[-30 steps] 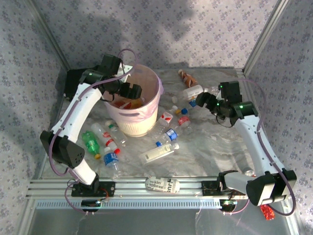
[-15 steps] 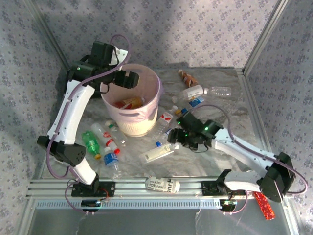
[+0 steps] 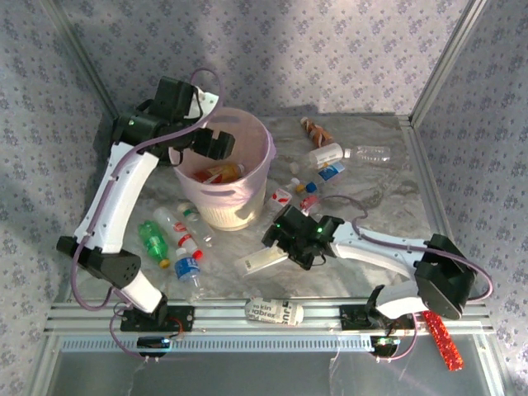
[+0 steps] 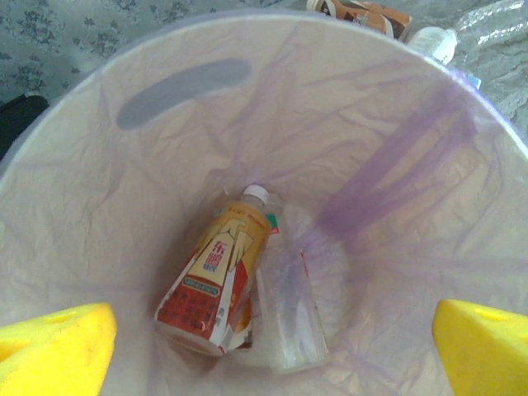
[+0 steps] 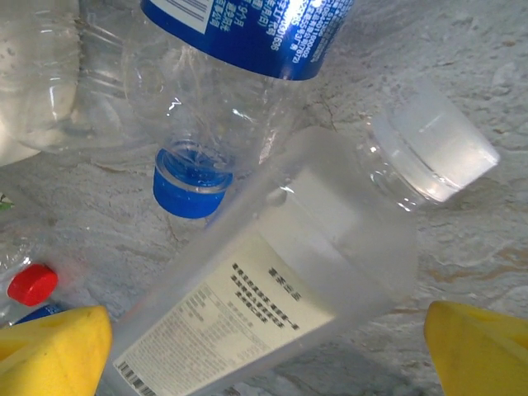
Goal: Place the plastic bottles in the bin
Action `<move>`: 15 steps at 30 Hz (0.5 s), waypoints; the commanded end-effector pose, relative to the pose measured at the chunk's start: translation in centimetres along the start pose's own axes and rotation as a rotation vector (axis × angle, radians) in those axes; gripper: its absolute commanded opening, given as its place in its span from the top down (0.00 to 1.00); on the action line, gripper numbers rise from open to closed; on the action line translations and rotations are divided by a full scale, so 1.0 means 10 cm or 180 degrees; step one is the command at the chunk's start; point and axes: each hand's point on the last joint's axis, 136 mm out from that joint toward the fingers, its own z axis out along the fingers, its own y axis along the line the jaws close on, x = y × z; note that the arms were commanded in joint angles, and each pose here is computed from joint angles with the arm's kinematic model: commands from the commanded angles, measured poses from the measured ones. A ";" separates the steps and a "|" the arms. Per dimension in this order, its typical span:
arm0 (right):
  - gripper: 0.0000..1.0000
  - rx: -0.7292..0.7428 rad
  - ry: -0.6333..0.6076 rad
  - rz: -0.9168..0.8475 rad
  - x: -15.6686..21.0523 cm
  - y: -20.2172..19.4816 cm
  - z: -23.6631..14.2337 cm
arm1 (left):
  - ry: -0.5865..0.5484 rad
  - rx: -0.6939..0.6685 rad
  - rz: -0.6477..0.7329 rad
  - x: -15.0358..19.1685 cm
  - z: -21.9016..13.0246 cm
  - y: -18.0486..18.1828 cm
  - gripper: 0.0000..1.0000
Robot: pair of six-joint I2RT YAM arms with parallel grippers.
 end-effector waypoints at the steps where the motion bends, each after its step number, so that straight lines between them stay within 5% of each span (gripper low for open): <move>1: 0.01 0.0071 -0.0016 0.0160 -0.01 -0.05 0.11 | -0.0104 -0.0039 0.0074 0.03 -0.18 0.00 0.02; 15: 0.05 0.0312 -0.0010 0.0244 -0.12 -0.26 0.37 | -0.0125 0.0016 0.0070 0.10 -0.16 -0.03 0.02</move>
